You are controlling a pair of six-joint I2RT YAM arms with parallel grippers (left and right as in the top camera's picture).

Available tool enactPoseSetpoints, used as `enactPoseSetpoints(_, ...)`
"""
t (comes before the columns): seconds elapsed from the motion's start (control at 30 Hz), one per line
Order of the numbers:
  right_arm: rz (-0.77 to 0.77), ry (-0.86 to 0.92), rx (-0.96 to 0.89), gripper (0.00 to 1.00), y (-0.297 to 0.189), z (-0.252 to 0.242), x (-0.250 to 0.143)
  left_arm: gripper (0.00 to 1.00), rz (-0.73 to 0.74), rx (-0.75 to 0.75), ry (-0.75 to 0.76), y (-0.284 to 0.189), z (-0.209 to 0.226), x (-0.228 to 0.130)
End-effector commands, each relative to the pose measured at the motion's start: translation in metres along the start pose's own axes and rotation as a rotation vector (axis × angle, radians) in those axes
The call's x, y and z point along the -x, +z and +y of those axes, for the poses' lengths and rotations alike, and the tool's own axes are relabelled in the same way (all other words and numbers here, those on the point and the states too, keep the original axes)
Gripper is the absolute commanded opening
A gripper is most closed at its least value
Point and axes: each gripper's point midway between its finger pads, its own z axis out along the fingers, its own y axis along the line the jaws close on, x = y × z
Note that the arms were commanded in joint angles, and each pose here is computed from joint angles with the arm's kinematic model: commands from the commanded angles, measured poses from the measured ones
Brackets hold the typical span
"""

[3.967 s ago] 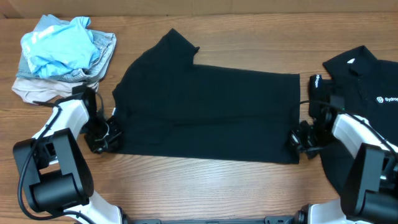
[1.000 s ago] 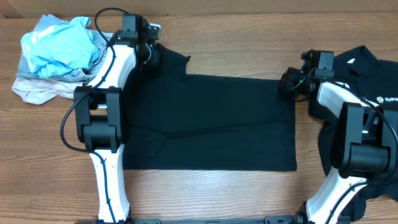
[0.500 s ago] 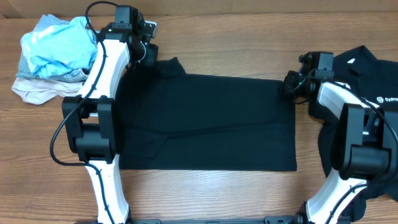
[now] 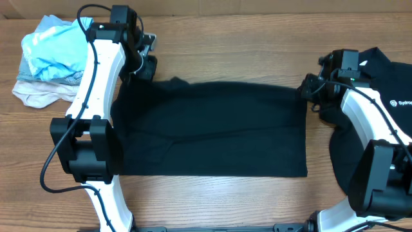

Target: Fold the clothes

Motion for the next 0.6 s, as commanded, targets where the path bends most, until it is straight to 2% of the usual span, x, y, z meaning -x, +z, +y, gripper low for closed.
enactPoseSetpoints(0.0, 0.023, 0.096, -0.079, 0.04, -0.007, -0.013, -0.010, 0.04, 0.064, 0.006, -0.021, -0.004, 0.002, -0.017)
enactPoseSetpoints(0.33, 0.220, 0.148, -0.215, 0.04, -0.018, -0.037, -0.061, 0.04, 0.374, -0.035, -0.127, 0.014, 0.002, -0.099)
enactPoseSetpoints(0.57, 0.317, 0.155, -0.285, 0.04, -0.028, -0.049, -0.085, 0.04, 0.478, -0.044, -0.139, 0.009, -0.002, -0.125)
